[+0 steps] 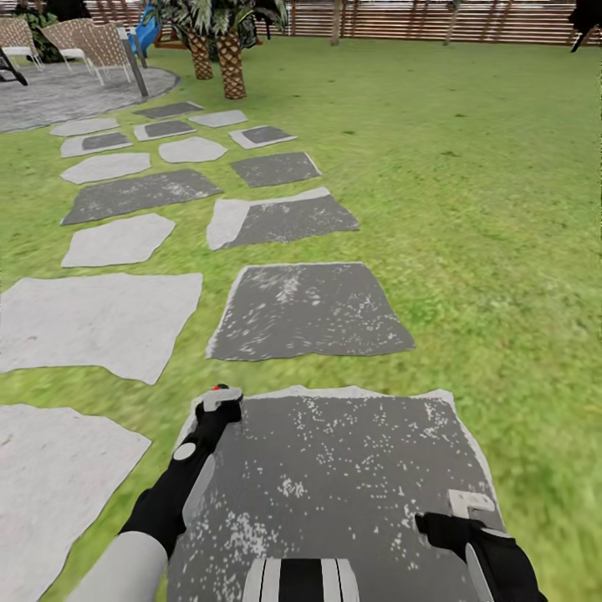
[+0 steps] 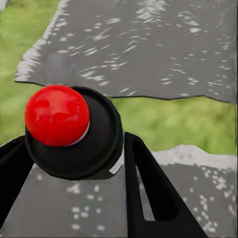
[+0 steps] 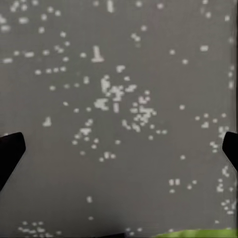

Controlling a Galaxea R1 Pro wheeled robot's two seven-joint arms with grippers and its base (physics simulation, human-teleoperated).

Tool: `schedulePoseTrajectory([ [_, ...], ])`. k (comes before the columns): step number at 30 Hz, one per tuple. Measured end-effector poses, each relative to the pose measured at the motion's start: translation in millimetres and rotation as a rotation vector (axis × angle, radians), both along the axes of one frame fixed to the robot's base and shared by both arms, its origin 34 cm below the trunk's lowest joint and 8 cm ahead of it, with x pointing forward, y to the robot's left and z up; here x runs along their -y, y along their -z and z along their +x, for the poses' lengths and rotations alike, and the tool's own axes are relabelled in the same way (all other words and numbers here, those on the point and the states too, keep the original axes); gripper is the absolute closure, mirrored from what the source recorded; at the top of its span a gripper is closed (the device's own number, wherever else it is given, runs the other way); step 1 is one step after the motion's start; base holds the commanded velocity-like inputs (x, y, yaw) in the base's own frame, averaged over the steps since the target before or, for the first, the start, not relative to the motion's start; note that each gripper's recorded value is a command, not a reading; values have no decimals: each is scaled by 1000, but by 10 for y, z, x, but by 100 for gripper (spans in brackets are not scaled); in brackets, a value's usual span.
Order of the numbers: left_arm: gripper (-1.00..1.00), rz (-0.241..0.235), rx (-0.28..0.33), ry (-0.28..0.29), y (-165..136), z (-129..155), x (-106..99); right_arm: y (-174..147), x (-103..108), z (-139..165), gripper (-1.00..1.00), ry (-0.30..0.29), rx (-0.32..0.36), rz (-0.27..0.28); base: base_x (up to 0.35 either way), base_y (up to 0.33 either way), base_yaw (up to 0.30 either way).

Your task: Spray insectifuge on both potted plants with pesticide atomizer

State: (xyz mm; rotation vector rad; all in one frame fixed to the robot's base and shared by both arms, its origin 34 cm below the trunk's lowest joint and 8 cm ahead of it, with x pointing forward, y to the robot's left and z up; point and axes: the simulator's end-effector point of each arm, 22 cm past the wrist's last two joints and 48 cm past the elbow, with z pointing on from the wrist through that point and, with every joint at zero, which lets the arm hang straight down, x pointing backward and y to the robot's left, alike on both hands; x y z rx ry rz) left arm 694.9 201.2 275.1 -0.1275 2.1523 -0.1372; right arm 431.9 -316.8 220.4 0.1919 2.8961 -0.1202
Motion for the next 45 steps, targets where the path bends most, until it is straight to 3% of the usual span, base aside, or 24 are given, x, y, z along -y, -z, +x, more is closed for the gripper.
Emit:
schedulePoseTrajectory([
  [5, 100, -4, 32, 5, -385, 182, -8, -166, 21, 145, -100, -2, 49, -7, 0, 0, 0],
  [13, 100, -7, 49, 14, -600, 214, -5, -338, 17, 267, -100, -3, 95, -8, 0, 0, 0],
  [17, 100, -8, 54, 42, -680, 221, -24, -403, 7, 297, -100, -2, 110, -7, 0, 0, 0],
  [19, 100, -6, 63, 74, -730, 229, -80, -449, 9, 328, -100, -1, 122, -8, 0, 0, 0],
  [20, 100, -20, 69, 118, -757, 217, -44, -483, 17, 350, -100, -1, 131, -10, 0, 0, 0],
  [22, 100, -18, 55, 126, -707, 107, -55, -522, 23, 371, -100, 0, 141, -11, 0, 0, 0],
  [24, 100, 8, 40, 127, -678, -13, -222, -560, 37, 392, -100, 2, 150, -13, 0, 0, 0],
  [34, 100, 10, 90, 127, -1009, 52, -228, -819, 563, 394, -100, 127, 204, -61, 0, 0, 0],
  [45, 100, 12, 119, 128, -1197, 89, -224, -939, 590, 445, -100, 135, 233, -61, 0, 0, 0],
])
